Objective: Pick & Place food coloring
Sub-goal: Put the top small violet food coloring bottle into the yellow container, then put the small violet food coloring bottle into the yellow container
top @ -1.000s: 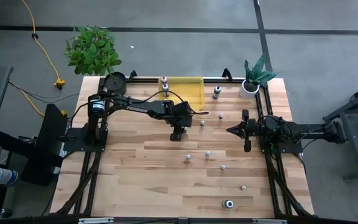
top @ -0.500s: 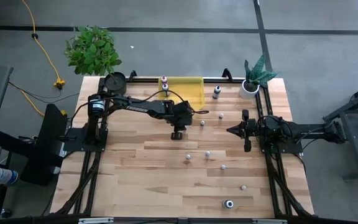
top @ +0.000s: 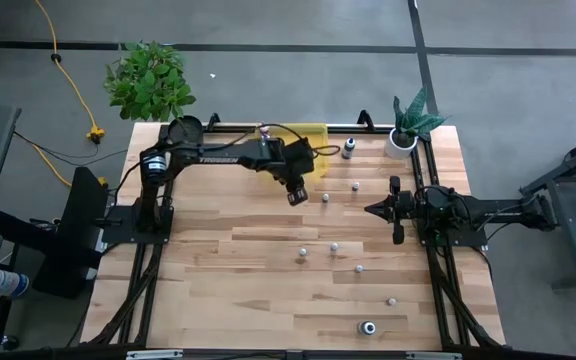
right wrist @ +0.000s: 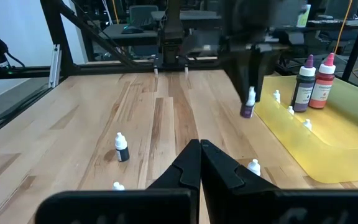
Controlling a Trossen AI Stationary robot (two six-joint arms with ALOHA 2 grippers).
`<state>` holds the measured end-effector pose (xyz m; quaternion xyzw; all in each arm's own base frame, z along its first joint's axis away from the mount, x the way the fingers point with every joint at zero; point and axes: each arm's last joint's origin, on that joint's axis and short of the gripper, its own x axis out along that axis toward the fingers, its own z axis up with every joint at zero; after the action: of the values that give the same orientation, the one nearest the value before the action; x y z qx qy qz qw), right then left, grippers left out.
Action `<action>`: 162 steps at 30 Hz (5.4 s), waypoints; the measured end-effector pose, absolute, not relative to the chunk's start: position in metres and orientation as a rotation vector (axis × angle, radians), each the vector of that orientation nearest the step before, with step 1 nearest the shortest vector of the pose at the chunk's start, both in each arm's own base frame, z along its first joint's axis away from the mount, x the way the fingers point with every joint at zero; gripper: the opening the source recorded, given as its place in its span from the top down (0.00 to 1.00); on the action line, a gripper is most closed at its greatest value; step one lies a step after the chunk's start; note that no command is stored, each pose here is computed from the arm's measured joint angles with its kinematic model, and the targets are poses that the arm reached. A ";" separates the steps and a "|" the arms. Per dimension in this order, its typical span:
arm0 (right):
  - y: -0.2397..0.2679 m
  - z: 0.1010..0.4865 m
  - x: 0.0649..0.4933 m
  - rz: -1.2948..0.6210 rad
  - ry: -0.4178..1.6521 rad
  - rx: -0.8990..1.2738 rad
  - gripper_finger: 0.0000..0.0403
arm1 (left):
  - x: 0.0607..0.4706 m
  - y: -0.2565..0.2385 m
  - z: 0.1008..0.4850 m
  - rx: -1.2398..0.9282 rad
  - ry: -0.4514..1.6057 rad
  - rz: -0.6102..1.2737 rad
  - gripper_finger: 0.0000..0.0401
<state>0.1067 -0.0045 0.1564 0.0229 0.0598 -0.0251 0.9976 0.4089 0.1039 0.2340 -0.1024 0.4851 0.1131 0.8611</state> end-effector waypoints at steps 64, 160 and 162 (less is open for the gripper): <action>-0.004 0.156 0.107 -0.050 0.121 0.046 1.00 | 0.385 0.194 0.182 -0.722 0.874 1.065 0.90; -0.004 0.156 0.107 -0.050 0.125 0.046 1.00 | 0.380 -0.028 0.198 0.257 0.848 -0.435 0.54; -0.004 0.156 0.107 -0.050 0.125 0.046 1.00 | 0.379 -0.031 0.198 0.266 0.845 -0.443 0.54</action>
<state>0.1066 -0.0044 0.1560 0.0230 0.0625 -0.0248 0.9975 0.3794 -0.0306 0.1978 0.1275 0.4055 -0.2127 0.8798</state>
